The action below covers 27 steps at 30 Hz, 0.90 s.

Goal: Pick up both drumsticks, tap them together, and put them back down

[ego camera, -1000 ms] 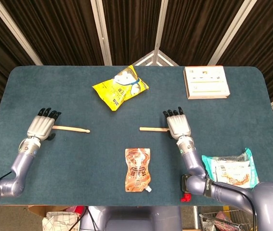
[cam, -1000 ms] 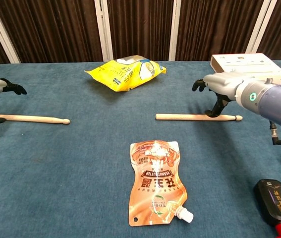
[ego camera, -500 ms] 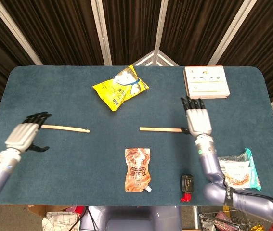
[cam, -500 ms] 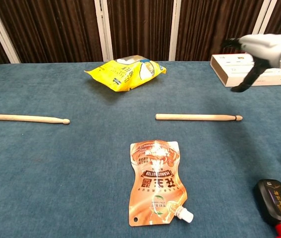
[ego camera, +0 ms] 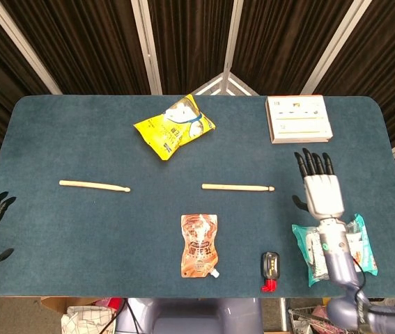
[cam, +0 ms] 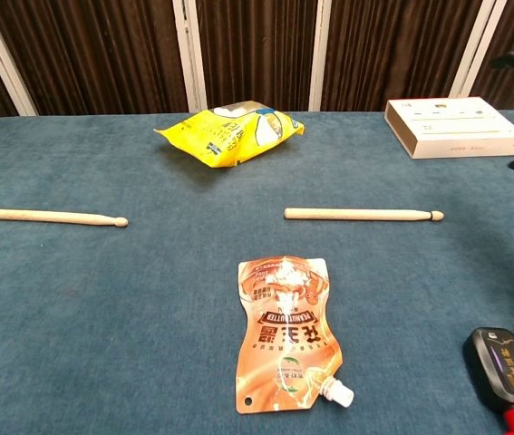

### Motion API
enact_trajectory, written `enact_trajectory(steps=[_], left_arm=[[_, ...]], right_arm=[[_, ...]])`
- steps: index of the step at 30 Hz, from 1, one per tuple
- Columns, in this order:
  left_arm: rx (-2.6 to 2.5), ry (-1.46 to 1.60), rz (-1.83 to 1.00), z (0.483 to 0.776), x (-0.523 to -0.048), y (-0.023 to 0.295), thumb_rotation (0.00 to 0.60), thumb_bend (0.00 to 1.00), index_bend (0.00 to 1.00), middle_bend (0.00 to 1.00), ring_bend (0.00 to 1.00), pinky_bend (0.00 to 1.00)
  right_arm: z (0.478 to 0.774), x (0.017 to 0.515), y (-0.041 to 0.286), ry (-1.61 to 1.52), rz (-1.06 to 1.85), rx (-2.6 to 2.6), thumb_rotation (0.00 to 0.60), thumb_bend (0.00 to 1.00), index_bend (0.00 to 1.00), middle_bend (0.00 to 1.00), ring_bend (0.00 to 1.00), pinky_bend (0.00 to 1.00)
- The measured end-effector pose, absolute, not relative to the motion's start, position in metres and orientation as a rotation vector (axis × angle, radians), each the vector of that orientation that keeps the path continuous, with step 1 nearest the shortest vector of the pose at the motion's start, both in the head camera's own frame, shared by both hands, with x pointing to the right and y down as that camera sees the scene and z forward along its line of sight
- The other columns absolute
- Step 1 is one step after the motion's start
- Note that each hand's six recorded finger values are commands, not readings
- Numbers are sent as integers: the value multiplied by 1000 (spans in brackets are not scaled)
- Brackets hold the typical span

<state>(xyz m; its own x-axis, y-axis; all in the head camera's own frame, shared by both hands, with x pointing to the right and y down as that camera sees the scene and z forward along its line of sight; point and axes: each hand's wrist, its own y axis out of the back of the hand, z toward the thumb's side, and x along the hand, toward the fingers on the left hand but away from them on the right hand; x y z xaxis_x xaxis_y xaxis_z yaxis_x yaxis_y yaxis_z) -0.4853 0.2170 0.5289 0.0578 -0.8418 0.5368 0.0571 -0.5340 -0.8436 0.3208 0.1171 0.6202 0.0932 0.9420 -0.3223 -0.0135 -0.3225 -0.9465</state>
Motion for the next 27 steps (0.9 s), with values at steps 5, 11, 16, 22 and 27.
enact_trajectory(steps=[5,11,16,22,27], left_arm=[[-1545,795,-1585,522,-499,238,600,251,31,0,0,0],[-1523,783,-1588,517,-500,258,600,251,16,0,0,0],[-1498,840,-1586,507,-499,268,600,251,12,0,0,0],[-1452,921,-1547,498,-497,278,600,254,14,0,0,0],[-1397,978,-1512,491,-495,284,600,255,17,0,0,0]], right_arm=[[598,343,146,-948,1325,-1474,600,232,0,17,78,0],[571,363,189,-890,1349,-1481,600,233,7,17,77,0],[549,368,221,-889,1363,-1484,600,233,7,17,77,0],[539,366,243,-914,1345,-1492,600,233,7,17,77,0],[539,363,253,-895,1347,-1490,600,233,7,17,76,0]])
